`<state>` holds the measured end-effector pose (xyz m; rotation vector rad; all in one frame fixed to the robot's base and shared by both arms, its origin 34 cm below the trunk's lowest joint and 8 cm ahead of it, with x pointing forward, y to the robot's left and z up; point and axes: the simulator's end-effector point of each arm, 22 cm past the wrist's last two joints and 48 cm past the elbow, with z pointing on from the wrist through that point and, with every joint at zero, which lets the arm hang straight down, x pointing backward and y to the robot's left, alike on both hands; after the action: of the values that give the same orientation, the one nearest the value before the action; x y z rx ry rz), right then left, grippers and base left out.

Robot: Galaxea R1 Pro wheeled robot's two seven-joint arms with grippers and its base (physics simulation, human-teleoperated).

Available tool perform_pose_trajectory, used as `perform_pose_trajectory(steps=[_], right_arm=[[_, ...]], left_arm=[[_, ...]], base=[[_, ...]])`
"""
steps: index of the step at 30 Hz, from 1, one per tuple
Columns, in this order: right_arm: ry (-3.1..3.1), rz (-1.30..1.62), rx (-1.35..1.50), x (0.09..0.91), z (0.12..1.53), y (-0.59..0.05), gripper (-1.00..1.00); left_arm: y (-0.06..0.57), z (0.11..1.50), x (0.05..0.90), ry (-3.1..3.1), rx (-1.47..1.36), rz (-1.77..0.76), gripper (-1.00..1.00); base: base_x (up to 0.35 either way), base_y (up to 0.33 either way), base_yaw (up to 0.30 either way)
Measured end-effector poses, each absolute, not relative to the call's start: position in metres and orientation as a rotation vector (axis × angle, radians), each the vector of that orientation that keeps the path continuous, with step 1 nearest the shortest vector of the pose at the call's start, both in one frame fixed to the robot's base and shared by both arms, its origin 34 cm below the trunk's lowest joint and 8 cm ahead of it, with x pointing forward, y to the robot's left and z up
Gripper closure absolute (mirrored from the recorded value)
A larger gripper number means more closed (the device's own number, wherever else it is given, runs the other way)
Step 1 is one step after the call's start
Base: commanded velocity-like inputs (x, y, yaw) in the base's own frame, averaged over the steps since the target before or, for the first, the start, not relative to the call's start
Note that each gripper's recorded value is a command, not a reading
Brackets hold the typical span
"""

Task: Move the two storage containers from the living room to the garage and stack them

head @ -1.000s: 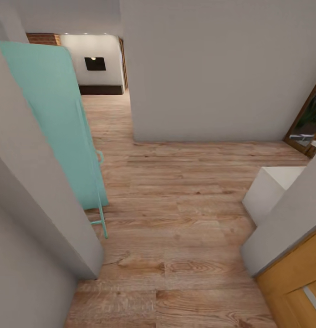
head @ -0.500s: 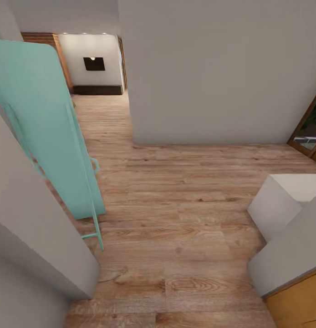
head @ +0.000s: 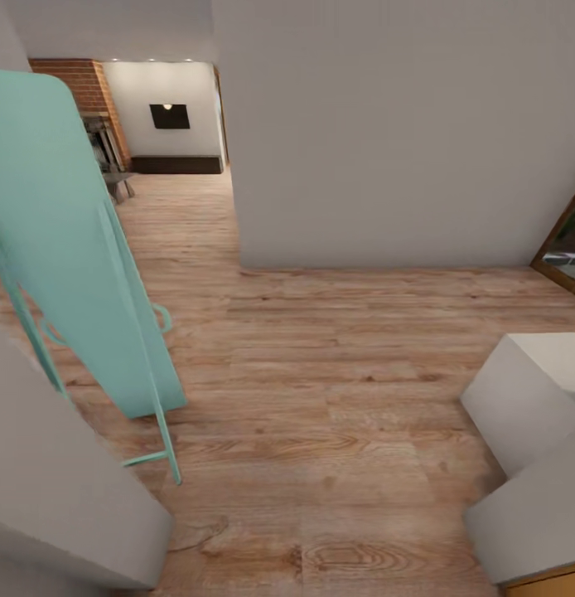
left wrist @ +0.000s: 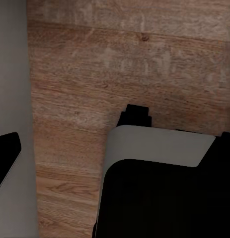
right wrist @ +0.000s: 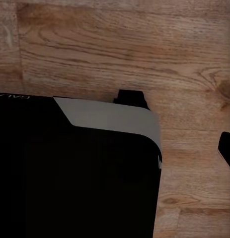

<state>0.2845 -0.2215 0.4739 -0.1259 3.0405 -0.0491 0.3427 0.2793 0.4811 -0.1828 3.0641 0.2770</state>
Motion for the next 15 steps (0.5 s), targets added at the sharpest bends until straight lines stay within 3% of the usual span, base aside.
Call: perform_pose_trajectory(steps=[15], right_arm=[[3.04,-0.049,-0.126,0.2846,0.4739,-0.2214,-1.0]], left_arm=[[0.2793,0.4811,0.3427,3.064,-0.183,0.277,-1.0]], base=[[0.322,0.0,0.0]])
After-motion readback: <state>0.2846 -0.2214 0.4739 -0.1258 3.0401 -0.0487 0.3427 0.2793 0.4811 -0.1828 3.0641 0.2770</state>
